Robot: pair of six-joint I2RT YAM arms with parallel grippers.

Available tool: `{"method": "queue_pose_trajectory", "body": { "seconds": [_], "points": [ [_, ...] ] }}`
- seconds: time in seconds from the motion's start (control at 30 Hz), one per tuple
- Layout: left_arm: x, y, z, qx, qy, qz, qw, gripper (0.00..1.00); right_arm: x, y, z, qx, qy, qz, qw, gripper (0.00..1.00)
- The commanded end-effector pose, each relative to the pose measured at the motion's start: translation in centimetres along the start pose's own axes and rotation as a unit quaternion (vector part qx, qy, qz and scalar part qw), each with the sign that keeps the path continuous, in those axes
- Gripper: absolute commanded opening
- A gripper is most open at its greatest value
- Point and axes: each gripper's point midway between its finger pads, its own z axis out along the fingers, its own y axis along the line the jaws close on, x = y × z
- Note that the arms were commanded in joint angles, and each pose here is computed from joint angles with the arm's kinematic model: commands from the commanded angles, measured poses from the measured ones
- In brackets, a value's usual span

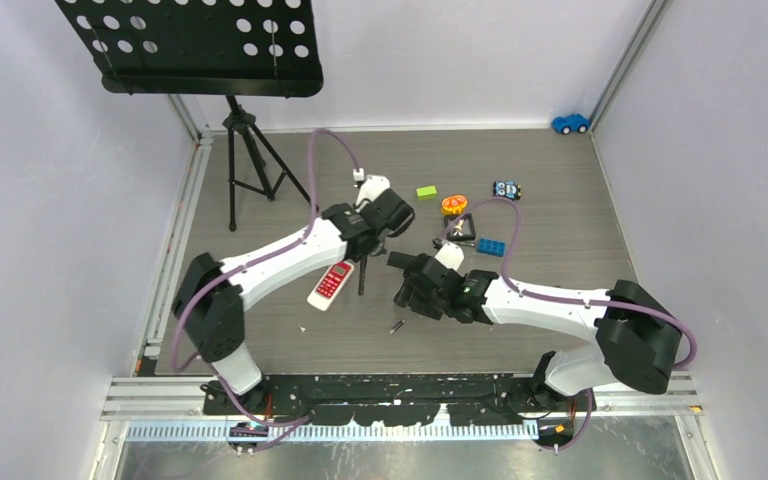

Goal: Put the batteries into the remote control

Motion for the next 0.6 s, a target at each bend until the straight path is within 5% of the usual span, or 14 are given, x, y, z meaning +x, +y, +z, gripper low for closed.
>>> {"method": "queue_pose_trajectory", "body": {
  "seconds": [0.0,0.17,0.57],
  "points": [
    [-3.4,2.2,-2.6,0.023,-0.058,-0.037,0.997,0.0,3.5,-3.2,-1.1,0.069,0.087,-0.019,0.994,0.58],
    [-3.7,3.9,-3.3,0.032,-0.075,-0.051,0.995,0.0,5.9,-3.3,-1.6,0.07,0.126,-0.002,0.99,0.63],
    [-4.0,7.5,-3.7,0.041,-0.101,-0.086,0.99,0.0,5.3,-0.4,0.5,0.081,0.092,0.038,0.992,0.62]
  ]
}}
